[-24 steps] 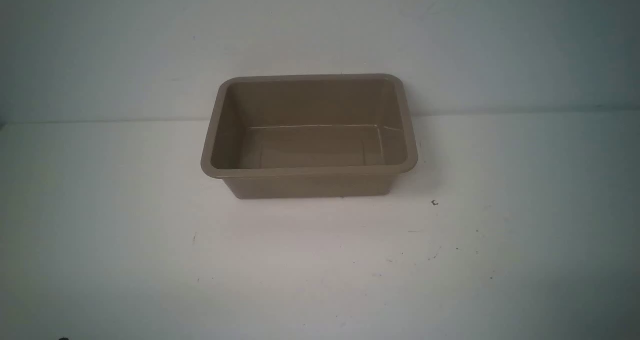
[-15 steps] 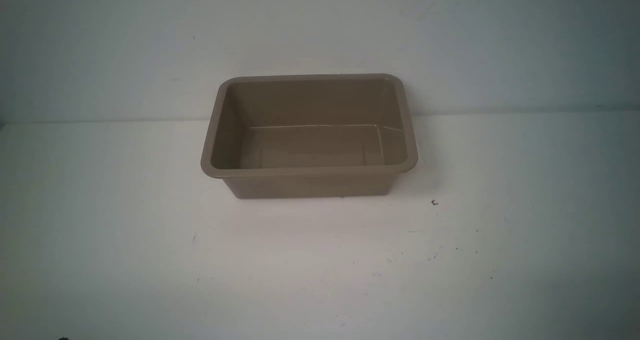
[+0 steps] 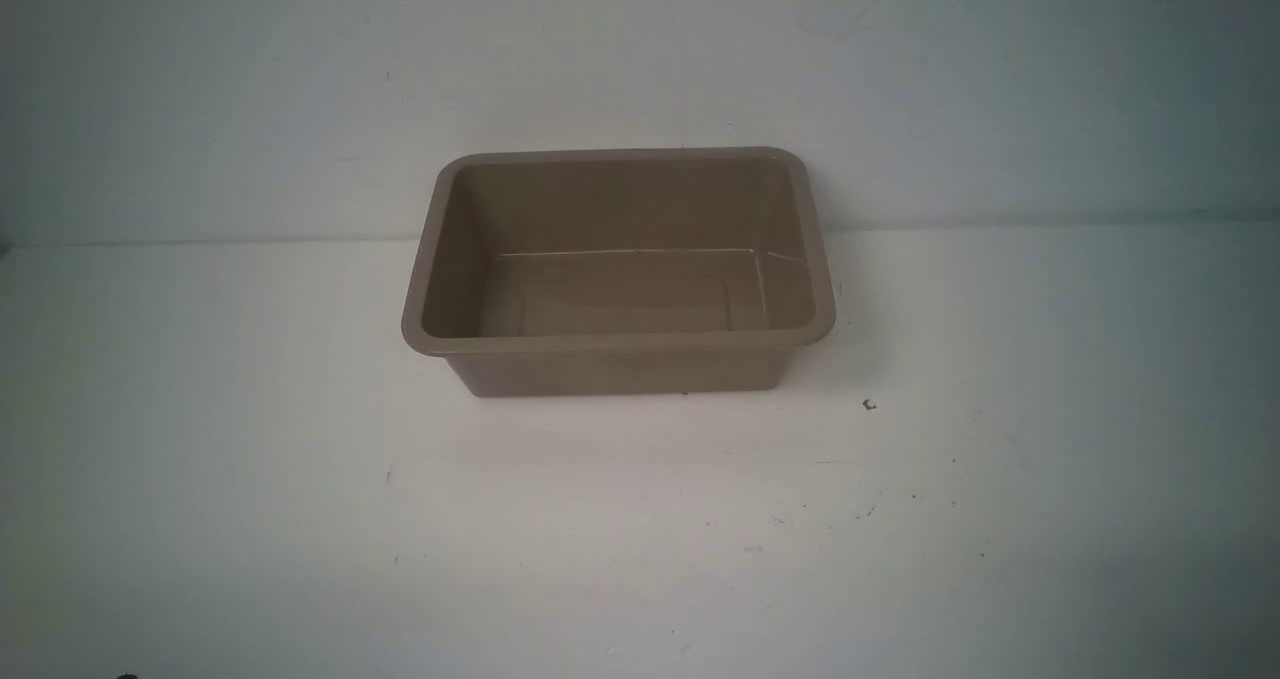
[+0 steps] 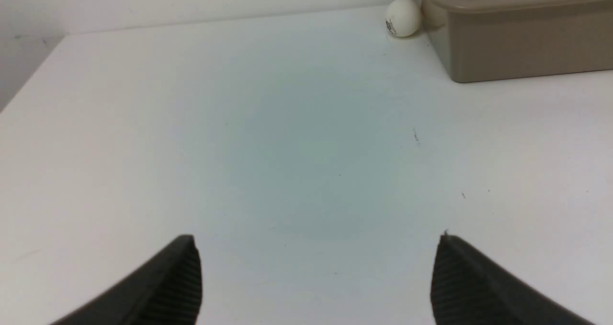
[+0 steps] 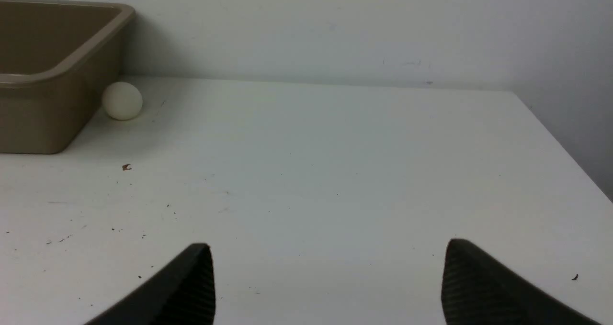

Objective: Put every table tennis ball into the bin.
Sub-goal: Use the right arm to clamp the table tennis ball closest to it

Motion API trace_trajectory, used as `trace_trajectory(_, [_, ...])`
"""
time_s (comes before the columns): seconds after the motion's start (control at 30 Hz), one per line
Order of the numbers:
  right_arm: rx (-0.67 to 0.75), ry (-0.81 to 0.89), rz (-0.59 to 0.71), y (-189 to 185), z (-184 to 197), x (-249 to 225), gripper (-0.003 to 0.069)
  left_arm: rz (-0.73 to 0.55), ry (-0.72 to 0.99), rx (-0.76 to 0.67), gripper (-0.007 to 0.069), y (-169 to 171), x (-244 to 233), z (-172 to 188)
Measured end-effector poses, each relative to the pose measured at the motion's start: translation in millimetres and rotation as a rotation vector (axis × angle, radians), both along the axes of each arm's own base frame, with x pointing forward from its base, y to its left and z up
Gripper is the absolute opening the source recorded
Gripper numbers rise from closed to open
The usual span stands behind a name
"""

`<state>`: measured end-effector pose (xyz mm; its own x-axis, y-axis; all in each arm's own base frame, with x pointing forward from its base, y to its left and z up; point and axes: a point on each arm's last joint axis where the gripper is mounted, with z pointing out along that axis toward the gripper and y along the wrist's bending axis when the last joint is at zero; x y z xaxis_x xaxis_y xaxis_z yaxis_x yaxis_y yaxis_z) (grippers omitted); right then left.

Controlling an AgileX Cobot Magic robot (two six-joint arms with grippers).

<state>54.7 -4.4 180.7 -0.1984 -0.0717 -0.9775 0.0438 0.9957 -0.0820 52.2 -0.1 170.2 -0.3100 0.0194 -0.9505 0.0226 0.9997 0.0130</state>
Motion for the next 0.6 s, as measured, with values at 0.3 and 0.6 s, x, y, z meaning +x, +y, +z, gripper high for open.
trace_trajectory(0.3, [-0.021,-0.005,-0.002,-0.5,0.6,0.1,0.0578,0.0,0.0,0.0,0.0583,0.0,0.0,0.0])
trace_trajectory(0.6, [0.05,-0.293,0.024,2.5,41.2,-1.6,0.0578,0.0,0.0,0.0,0.0583,0.0,0.0,0.0])
